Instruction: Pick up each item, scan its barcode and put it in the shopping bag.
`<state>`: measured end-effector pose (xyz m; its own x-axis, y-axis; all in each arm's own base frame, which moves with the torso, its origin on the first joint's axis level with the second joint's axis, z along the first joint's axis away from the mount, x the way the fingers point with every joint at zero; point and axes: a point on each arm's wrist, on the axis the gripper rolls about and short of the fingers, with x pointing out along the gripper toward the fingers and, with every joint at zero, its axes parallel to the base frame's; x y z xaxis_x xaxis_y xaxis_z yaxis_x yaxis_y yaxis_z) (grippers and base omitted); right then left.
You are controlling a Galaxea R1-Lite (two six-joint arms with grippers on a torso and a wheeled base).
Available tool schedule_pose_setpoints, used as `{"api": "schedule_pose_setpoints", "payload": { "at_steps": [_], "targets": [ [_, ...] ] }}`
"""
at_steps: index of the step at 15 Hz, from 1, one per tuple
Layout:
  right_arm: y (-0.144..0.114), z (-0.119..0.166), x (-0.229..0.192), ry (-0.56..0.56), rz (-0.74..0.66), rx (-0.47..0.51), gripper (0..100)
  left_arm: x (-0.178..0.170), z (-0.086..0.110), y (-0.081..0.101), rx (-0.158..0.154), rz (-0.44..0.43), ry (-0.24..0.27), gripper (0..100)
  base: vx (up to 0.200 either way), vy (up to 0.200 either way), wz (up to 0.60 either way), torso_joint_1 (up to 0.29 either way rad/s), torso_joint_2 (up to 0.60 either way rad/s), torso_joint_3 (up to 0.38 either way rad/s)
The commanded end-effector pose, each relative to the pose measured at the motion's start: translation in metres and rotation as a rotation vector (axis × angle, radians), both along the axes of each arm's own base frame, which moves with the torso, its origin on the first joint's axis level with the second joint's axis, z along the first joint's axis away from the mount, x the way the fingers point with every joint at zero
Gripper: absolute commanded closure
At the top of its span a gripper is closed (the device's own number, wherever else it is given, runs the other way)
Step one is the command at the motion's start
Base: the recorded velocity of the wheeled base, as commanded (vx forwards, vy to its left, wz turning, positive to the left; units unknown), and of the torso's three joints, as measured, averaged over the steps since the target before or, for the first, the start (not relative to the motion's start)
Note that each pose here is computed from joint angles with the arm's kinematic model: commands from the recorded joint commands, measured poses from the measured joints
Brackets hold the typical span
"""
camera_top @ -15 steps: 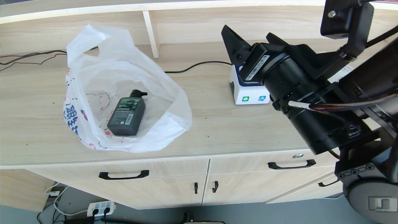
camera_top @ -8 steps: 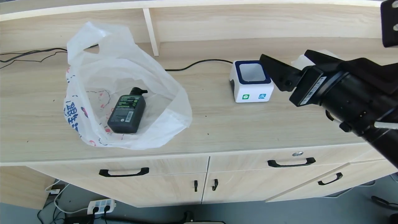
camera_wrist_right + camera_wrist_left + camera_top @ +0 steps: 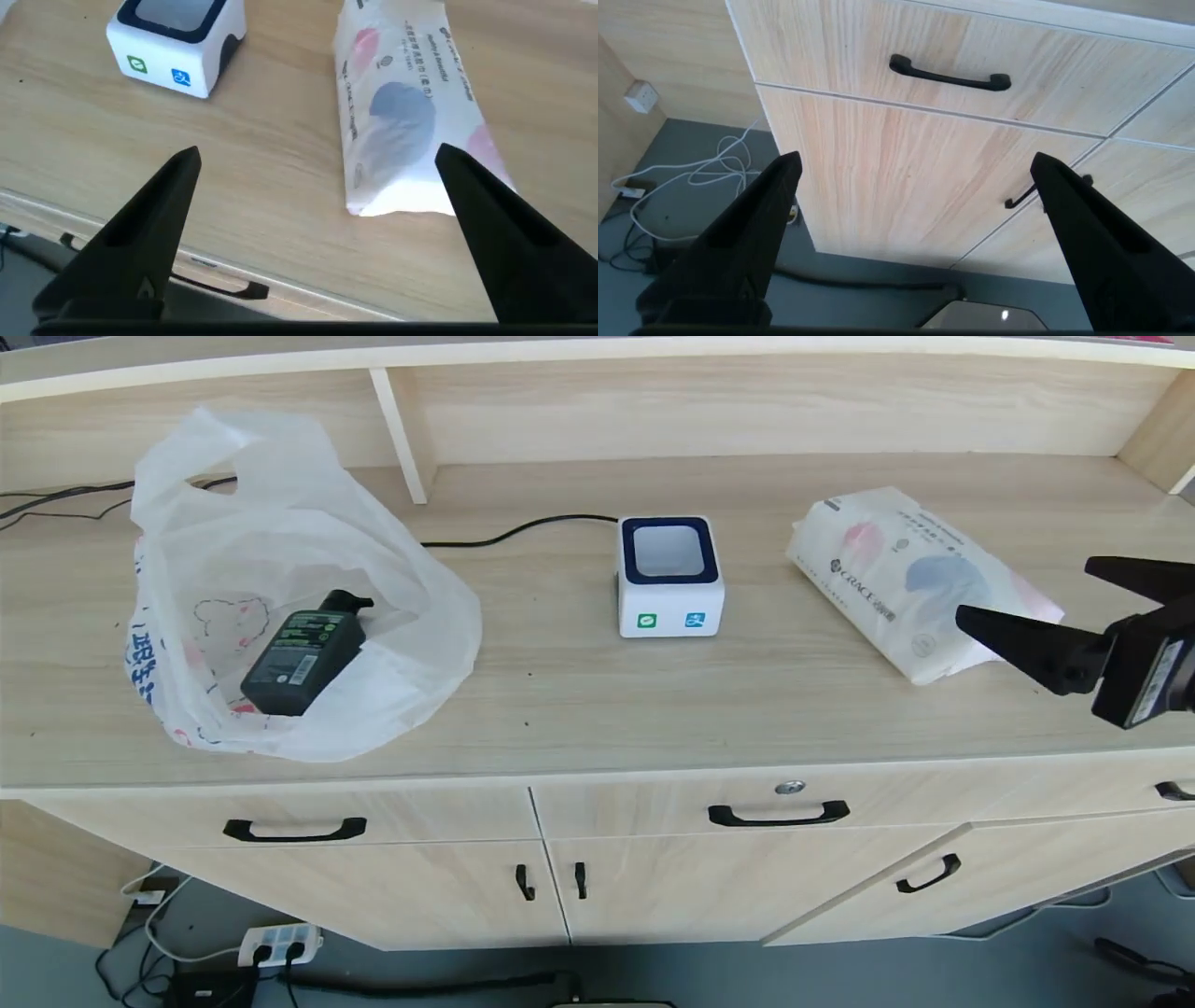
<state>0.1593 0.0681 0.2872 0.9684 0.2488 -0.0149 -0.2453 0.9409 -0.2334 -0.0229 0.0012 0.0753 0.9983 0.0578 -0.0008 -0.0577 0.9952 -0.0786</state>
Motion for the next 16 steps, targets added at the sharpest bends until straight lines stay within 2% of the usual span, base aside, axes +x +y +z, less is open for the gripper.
{"api": "schedule_pose_setpoints", "payload": {
  "at_steps": [1,3,5,8,11,16],
  "targets": [
    [-0.017,0.019,0.007,-0.036,-0.031,-0.006,0,0.0,0.0,0.0,-0.001,0.0,0.001,0,0.2,0.0,0.0,-0.012,-0.01,0.002],
    [-0.015,0.026,0.019,-0.028,-0.006,-0.007,0,0.0,0.0,0.0,-0.001,0.0,0.001,0,0.0,0.0,0.0,0.0,0.0,0.0],
    [-0.013,0.033,0.04,0.04,0.022,-0.013,0,0.0,0.0,0.0,-0.001,0.0,0.001,0,0.0,0.0,0.0,0.0,0.0,0.0],
    [-0.028,0.037,0.067,0.088,0.017,-0.015,0,0.0,0.0,0.0,-0.001,0.0,0.001,0,0.0,0.0,0.0,0.0,0.0,0.0],
    [-0.036,0.032,0.064,0.245,0.002,-0.033,0,0.0,0.0,0.0,-0.003,0.0,-0.001,0,0.0,0.0,0.0,0.0,0.0,0.0],
    [-0.035,0.029,0.078,0.29,0.004,-0.04,0,0.0,0.0,0.0,-0.003,0.0,-0.001,0,0.0,0.0,0.0,0.0,0.0,0.0]
  ]
}}
